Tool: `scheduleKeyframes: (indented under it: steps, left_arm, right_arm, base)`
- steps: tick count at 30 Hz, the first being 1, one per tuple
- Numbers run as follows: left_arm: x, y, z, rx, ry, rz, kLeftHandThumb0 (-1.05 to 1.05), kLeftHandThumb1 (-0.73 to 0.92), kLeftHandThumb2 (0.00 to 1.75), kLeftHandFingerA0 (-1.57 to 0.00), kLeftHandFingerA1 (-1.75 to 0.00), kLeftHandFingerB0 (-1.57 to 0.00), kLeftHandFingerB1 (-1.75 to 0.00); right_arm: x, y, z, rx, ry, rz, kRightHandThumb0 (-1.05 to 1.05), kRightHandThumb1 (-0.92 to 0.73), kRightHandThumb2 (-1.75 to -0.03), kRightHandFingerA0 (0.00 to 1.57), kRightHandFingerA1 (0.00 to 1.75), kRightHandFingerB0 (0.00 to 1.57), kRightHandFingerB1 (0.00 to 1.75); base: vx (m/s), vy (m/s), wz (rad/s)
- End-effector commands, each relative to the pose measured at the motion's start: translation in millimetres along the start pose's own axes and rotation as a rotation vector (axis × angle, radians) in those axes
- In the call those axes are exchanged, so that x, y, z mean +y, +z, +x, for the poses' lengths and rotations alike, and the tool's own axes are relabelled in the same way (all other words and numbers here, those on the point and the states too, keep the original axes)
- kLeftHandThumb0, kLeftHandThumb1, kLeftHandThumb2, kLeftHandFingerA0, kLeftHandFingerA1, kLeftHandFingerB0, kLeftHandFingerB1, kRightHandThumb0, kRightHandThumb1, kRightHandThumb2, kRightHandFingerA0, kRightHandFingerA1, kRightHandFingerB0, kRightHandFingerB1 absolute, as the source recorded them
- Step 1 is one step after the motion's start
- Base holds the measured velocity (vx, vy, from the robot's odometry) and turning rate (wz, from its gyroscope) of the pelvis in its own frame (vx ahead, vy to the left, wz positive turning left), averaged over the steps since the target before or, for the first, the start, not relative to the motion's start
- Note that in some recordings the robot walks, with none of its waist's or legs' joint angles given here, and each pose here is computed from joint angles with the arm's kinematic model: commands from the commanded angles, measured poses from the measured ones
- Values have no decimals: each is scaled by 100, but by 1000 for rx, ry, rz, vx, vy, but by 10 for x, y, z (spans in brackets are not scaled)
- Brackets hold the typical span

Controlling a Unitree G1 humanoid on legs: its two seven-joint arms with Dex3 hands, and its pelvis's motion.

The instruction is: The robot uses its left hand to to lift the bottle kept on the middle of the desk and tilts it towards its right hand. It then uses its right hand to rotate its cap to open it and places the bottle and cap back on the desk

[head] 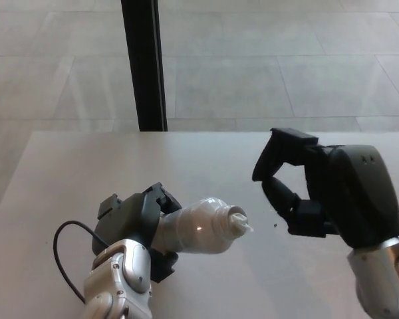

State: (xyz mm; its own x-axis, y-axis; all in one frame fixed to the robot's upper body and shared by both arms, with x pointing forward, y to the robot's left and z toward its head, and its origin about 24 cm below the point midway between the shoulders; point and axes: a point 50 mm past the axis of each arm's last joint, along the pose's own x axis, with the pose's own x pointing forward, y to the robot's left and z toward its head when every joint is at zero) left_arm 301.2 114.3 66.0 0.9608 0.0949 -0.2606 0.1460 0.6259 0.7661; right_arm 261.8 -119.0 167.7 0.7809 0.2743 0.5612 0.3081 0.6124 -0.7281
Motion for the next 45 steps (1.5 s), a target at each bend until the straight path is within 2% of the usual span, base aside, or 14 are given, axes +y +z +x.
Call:
scheduleKeyframes:
  steps: [1, 5, 9, 14, 16, 25, 27, 28, 34, 35, 36, 38, 44, 45]
  left_arm:
    - [-114, -359, -31, 163, -90, 55, 2, 67, 100, -76, -170, -65, -117]
    - [-71, -409, -12, 185, -129, 217, -7, 75, 86, -70, -162, -71, -113]
    - [13, -427, 27, 220, -222, 394, -11, 81, 76, -63, -85, -58, -68]
    - [40, -415, 53, 246, -315, 702, -17, 79, 63, -75, -109, -56, -59]
    - [55, -389, 63, 231, -344, 800, -21, 74, 61, -71, -73, -57, -55]
    - [64, -350, 36, 244, -410, 855, -19, 67, 59, -67, -63, -53, -51]
    - [40, -320, 40, 229, -431, 838, -36, 50, 91, -82, -83, -67, -71]
    - [32, -306, 42, 214, -430, 844, -33, 66, 58, -93, -78, -78, -61]
    - [18, -245, 33, 145, -384, 790, -41, 45, 88, -76, -80, -61, -68]
    - [25, -234, 37, 143, -383, 778, -47, 46, 90, -62, -73, -40, -60]
    - [43, -211, 34, 154, -387, 698, -37, 49, 101, -10, -55, 0, -50]
    - [61, -193, 19, 160, -376, 606, -54, 40, 85, -1, -51, -1, -43]
    - [109, -196, -14, 147, -381, 372, -78, 56, 58, 0, 0, 0, 0]
    - [114, -201, -18, 142, -376, 325, -81, 50, 70, 0, 0, 0, 0]
  right_arm:
    - [-110, -197, -70, 28, -6, 21, -44, -58, -122, 125, 175, 86, 148]
    - [-156, -330, -206, 100, 27, 26, -38, -54, -119, 122, 175, 85, 150]
    - [-199, -431, -337, 156, 12, 35, -46, -56, -115, 108, 175, 84, 146]
    - [-227, -588, -557, 273, 52, 44, -45, -56, -115, 109, 175, 87, 139]
    - [-231, -626, -611, 282, 59, 22, -47, -61, -104, 114, 175, 88, 120]
    - [-207, -691, -764, 331, 111, 27, -50, -64, -88, 116, 175, 84, 96]
    - [-180, -702, -808, 331, 116, 35, -51, -75, -74, 106, 175, 78, 85]
    - [-181, -706, -812, 330, 112, 39, -53, -77, -69, 104, 175, 74, 80]
    - [-196, -724, -821, 347, 88, 59, -65, -59, -99, 87, 119, 29, 58]
    - [-199, -723, -820, 350, 84, 61, -61, -74, -62, 67, 146, 27, 45]
    - [-201, -727, -819, 359, 81, 40, -39, -50, -106, 48, 88, 0, 52]
    - [-202, -732, -819, 363, 83, 19, -70, -75, -62, 31, 131, 6, 42]
    - [-199, -735, -826, 361, 89, -20, -76, -80, -59, 15, 122, 6, 37]
    - [-198, -731, -828, 361, 87, -23, -80, -62, -95, 31, 91, 3, 43]
  base:
    - [0, 0, 0]
    - [0, 0, 0]
    - [0, 0, 0]
    - [0, 0, 0]
    - [0, 0, 0]
    - [0, 0, 0]
    - [0, 0, 0]
    - [0, 0, 0]
    - [0, 0, 0]
    - [0, 0, 0]
    - [0, 0, 0]
    - [0, 0, 0]
    - [0, 0, 0]
    - [0, 0, 0]
